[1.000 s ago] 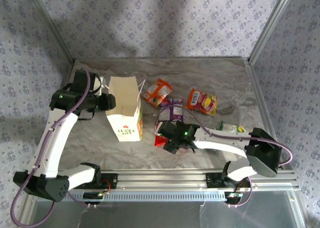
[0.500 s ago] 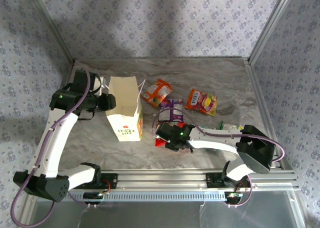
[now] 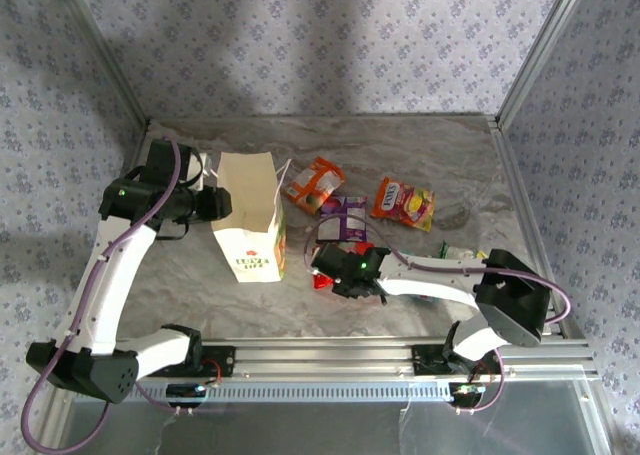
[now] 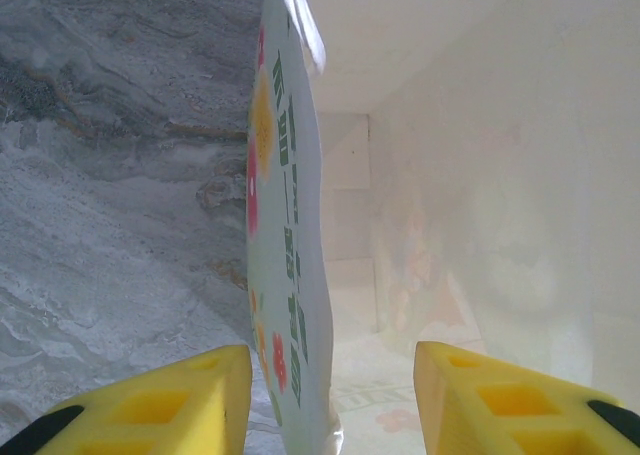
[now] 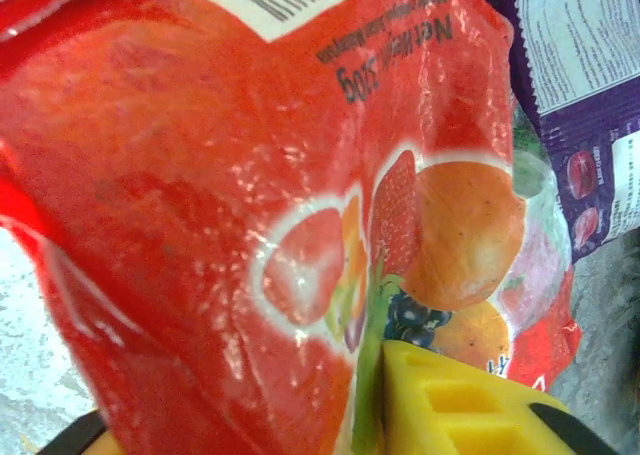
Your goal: Place the snacks into the paper bag
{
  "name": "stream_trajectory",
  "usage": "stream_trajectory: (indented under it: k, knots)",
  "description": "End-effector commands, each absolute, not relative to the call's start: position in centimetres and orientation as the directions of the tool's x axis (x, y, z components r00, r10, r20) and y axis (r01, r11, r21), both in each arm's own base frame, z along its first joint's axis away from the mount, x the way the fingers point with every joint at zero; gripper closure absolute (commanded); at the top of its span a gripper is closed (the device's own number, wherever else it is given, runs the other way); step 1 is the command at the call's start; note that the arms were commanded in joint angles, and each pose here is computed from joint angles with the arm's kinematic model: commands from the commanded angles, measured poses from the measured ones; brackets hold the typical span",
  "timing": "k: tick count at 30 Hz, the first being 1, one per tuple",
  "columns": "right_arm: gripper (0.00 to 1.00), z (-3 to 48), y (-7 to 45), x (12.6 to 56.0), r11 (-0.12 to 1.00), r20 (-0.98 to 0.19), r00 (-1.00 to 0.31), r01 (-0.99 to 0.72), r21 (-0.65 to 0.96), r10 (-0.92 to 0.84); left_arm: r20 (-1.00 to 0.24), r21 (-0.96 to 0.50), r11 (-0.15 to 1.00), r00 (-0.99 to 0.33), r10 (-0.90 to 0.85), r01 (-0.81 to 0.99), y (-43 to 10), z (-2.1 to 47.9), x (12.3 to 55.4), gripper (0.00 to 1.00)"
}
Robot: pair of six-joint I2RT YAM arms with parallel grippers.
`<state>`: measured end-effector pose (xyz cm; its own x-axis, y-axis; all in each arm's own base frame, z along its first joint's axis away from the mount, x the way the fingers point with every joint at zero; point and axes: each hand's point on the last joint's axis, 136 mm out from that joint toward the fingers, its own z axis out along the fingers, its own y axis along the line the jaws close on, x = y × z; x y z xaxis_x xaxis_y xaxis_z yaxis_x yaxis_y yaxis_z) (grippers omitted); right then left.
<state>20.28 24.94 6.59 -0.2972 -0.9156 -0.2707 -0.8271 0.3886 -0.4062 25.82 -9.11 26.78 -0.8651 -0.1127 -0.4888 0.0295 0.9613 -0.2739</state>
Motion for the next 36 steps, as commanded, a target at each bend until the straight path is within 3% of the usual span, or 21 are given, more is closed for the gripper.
stream_trajectory:
  k: [1,16,36]
  knots:
    - [0.77,7.9,24.1,20.5,0.435,-0.284,-0.344,-0.812,-0.388,-0.895,-0.520,-0.309,0.949,-0.846,-0.121,0.054,-9.7,28.1,25.6,0.54]
    - [0.83,12.3,24.5,20.4,0.526,-0.446,-0.396,-0.823,-0.216,-0.803,-0.593,-0.360,0.930,-0.788,-0.164,0.077,-10.0,30.5,25.7,0.49]
    - [0.86,18.4,24.9,19.1,0.509,-0.647,-0.433,-0.857,0.079,-0.627,-0.599,-0.350,0.934,-0.783,-0.166,0.070,-9.8,31.4,26.3,0.48]
